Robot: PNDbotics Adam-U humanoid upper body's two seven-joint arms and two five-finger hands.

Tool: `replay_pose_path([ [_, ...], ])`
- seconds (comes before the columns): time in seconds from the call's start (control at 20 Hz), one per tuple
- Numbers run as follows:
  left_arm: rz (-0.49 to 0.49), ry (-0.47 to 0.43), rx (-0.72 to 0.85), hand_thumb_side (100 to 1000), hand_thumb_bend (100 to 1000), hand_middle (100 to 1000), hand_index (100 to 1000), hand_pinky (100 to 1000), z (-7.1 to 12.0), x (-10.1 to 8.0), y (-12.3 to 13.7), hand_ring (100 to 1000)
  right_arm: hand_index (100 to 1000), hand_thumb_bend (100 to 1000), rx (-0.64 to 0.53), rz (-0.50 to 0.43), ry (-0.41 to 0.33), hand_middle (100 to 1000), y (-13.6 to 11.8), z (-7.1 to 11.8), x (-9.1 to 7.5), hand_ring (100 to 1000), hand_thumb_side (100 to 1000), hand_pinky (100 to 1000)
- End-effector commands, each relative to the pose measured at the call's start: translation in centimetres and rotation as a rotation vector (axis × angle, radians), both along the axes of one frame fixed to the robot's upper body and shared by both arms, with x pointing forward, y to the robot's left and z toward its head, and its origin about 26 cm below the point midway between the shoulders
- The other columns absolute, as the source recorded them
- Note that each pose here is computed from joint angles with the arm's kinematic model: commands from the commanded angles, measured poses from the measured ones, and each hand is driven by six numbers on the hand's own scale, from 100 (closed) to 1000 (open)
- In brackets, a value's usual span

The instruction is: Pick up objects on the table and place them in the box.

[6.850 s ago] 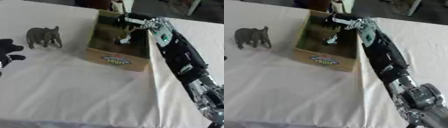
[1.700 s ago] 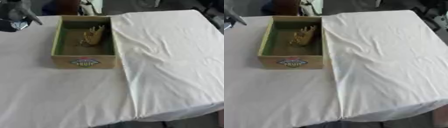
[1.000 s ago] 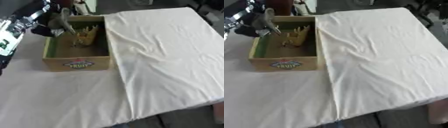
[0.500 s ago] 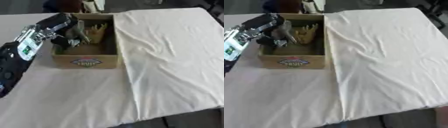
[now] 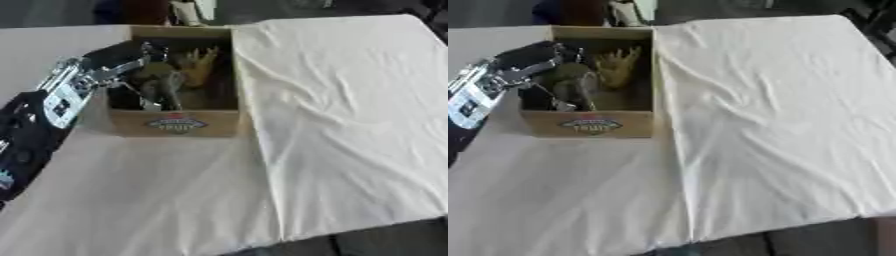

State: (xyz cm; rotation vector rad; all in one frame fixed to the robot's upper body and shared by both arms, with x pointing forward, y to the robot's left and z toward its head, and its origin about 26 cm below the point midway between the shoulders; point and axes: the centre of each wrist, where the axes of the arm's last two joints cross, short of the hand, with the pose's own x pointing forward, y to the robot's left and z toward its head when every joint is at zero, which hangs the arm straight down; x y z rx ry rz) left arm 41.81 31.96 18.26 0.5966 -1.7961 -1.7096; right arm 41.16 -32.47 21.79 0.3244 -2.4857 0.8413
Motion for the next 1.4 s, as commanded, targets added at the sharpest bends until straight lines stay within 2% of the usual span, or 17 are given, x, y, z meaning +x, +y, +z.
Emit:
replay_pose_path([
  [0.05, -0.011, -0.026, -0.023, 285, 552, 793, 842, 862, 3.0, -1.2, 0.6, 861, 739, 100, -0.248, 0.088, -0.309, 570, -0.7, 1.2, -0.3, 585, 100, 591],
  [0.2, -0.023, -0.032, -0.054, 379, 556, 841, 878, 892, 4.7, -2.5, 0.4, 895, 738, 100, -0.251, 0.081, -0.300, 570, -1.0, 1.1, -0.4, 585, 100, 591],
  [0.35, -0.032, -0.057, -0.067, 419, 530, 876, 910, 907, 6.3, -3.9, 0.3, 913, 737, 100, -0.253, 0.076, -0.294, 569, -1.2, 1.0, -0.5, 584, 100, 590],
  [0.5, -0.030, -0.077, -0.068, 403, 533, 885, 919, 912, 7.4, -4.9, 0.5, 919, 737, 100, -0.256, 0.073, -0.289, 569, -1.3, 0.9, -0.5, 583, 100, 590],
  [0.7, -0.020, -0.078, -0.071, 385, 516, 880, 914, 910, 8.0, -5.7, 0.9, 918, 737, 100, -0.255, 0.067, -0.286, 569, -1.5, 0.9, -0.6, 583, 100, 590],
  [0.8, -0.019, -0.088, -0.101, 334, 499, 863, 903, 908, 8.2, -6.2, 1.0, 909, 737, 100, -0.254, 0.064, -0.285, 569, -1.6, 0.9, -0.6, 583, 100, 591],
  [0.85, -0.018, -0.097, -0.127, 284, 460, 837, 889, 901, 8.3, -6.5, 1.1, 897, 737, 100, -0.253, 0.062, -0.283, 569, -1.7, 0.8, -0.6, 583, 100, 591],
  [1.05, -0.011, -0.111, -0.316, 190, 337, 797, 857, 875, 8.1, -8.8, 1.6, 873, 734, 100, -0.248, 0.044, -0.265, 568, -2.4, 0.5, -0.7, 582, 100, 589],
  [1.1, -0.012, -0.110, -0.382, 145, 280, 775, 837, 858, 7.9, -9.5, 1.7, 859, 736, 100, -0.245, 0.037, -0.259, 570, -2.7, 0.4, -0.8, 583, 100, 587],
  [1.2, -0.019, -0.113, -0.533, 101, 230, 751, 814, 837, 7.3, -11.4, 1.8, 843, 741, 100, -0.235, 0.022, -0.249, 574, -3.4, 0.3, -1.0, 585, 100, 582],
  [1.3, -0.014, -0.119, -0.662, 100, 199, 732, 797, 815, 6.6, -13.0, 2.0, 825, 746, 100, -0.224, 0.010, -0.239, 579, -4.0, 0.2, -1.1, 586, 100, 576],
  [1.4, 0.017, -0.135, -0.778, 100, 178, 715, 784, 801, 5.1, -14.0, 3.0, 811, 748, 100, -0.206, -0.003, -0.224, 581, -4.6, 0.1, -1.3, 584, 100, 571],
])
